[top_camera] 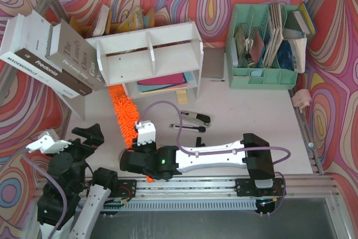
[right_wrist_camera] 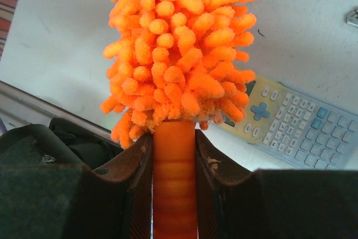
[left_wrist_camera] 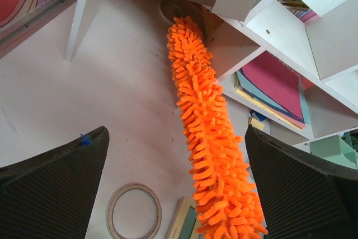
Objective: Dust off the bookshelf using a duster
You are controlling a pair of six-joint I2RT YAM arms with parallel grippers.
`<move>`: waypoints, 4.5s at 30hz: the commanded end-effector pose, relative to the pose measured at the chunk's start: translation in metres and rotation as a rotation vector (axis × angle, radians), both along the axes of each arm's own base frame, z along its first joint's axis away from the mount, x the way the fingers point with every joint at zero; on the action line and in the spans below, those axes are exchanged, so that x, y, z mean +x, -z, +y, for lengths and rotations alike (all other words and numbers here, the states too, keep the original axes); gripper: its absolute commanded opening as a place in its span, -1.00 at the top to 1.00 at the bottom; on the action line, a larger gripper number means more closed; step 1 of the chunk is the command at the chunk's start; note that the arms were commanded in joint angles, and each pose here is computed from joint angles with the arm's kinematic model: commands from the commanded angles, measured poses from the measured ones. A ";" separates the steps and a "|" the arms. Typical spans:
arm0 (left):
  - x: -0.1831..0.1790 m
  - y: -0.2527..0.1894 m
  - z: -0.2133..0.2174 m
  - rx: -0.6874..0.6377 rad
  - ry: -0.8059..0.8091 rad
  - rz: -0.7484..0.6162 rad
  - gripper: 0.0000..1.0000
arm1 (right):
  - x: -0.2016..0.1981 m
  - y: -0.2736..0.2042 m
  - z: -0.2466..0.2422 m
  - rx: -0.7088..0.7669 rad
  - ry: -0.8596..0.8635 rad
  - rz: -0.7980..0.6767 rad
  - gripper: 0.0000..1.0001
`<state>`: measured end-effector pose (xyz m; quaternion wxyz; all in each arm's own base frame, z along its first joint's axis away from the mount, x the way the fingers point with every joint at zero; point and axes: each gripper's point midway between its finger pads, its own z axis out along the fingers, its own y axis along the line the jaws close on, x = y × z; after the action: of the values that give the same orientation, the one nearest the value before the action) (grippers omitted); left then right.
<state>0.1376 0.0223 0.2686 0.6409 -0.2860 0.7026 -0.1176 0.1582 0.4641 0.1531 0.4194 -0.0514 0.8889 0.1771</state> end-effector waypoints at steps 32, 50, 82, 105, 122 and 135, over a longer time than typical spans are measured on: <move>0.002 0.005 0.000 -0.001 -0.005 0.013 -0.97 | 0.023 0.003 -0.015 -0.009 0.031 0.063 1.00; 0.001 0.004 -0.001 -0.005 0.000 0.003 -0.97 | -0.002 -0.024 0.003 -0.013 -0.029 -0.114 1.00; 0.001 0.004 0.000 -0.003 -0.006 0.010 -0.97 | -0.023 -0.078 0.007 0.064 -0.081 -0.343 1.00; 0.001 0.006 0.002 0.001 -0.020 0.019 -0.97 | 0.012 -0.012 -0.009 0.059 -0.048 0.021 1.00; 0.001 0.006 0.004 0.000 -0.030 0.017 -0.97 | 0.003 -0.074 -0.006 0.159 -0.068 -0.267 1.00; 0.002 0.007 0.004 0.004 -0.032 0.027 -0.97 | -0.041 -0.071 0.068 0.170 -0.486 -0.292 1.00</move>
<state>0.1378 0.0239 0.2672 0.6402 -0.2898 0.7023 -0.1137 0.1288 0.5012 0.1972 0.4821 -0.2152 0.8016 0.2805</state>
